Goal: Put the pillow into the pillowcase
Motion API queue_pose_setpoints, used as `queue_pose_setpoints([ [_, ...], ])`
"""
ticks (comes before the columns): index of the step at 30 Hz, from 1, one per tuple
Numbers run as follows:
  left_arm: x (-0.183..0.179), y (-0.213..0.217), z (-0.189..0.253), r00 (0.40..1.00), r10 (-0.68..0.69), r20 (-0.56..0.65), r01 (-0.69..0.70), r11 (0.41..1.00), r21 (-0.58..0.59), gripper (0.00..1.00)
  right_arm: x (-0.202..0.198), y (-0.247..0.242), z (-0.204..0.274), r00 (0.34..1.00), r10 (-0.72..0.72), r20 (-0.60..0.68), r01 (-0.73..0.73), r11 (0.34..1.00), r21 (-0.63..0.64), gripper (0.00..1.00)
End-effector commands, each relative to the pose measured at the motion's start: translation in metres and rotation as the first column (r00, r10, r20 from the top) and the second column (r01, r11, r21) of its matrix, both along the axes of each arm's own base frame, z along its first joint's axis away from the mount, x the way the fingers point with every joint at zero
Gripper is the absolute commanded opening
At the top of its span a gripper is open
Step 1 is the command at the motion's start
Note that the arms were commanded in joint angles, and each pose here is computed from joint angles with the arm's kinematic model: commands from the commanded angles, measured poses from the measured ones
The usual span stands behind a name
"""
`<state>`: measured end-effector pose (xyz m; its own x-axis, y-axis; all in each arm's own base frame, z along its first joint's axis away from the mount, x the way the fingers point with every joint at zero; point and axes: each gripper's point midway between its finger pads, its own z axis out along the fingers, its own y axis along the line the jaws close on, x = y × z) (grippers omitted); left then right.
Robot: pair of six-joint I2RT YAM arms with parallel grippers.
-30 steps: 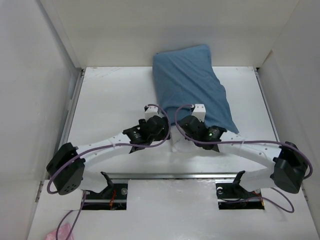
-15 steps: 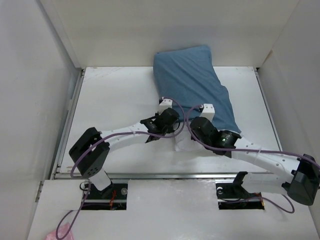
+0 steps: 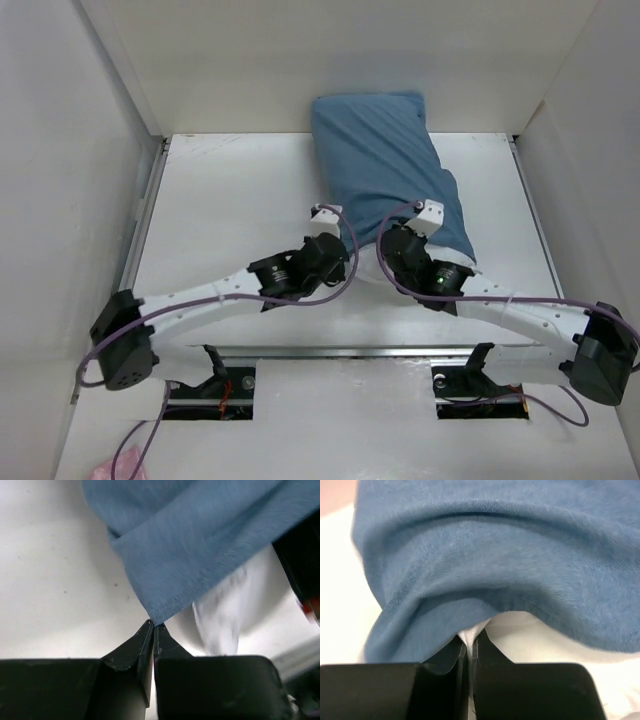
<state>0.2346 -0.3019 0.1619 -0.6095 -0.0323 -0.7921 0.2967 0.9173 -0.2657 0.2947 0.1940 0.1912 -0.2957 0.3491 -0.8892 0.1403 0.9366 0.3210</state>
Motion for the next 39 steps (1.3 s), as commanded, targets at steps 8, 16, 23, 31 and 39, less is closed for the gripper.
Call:
queue_pose_setpoints([
  [8, -0.054, 0.039, 0.034, 0.998, -0.037, -0.056, 0.028, 0.987, -0.157, 0.00, 0.038, -0.021, 0.087, 0.879, -0.340, 0.334, 0.267, 0.932, 0.245, 0.00],
  [16, -0.071, 0.056, 0.075, 0.998, -0.053, -0.023, 0.044, 0.957, -0.287, 0.00, 0.065, 0.019, 0.032, 0.893, -0.312, 0.326, 0.236, 0.939, 0.251, 0.00],
  [23, -0.063, 0.076, 0.076, 0.998, 0.059, -0.018, -0.062, 0.953, -0.295, 0.00, 0.061, 0.068, 0.036, 0.958, -0.023, 0.286, -0.031, 0.983, 0.183, 0.23],
  [31, -0.048, 0.075, 0.063, 0.991, 0.130, -0.015, -0.130, 0.970, -0.207, 0.66, 0.019, 0.071, 0.044, 0.957, 0.264, 0.122, -0.269, 0.963, 0.031, 0.93],
  [39, -0.040, 0.002, 0.045, 0.991, -0.133, 0.008, 0.134, 0.986, -0.100, 0.48, -0.037, 0.011, 0.042, 0.938, 0.335, -0.094, -0.345, 0.930, -0.130, 1.00],
])
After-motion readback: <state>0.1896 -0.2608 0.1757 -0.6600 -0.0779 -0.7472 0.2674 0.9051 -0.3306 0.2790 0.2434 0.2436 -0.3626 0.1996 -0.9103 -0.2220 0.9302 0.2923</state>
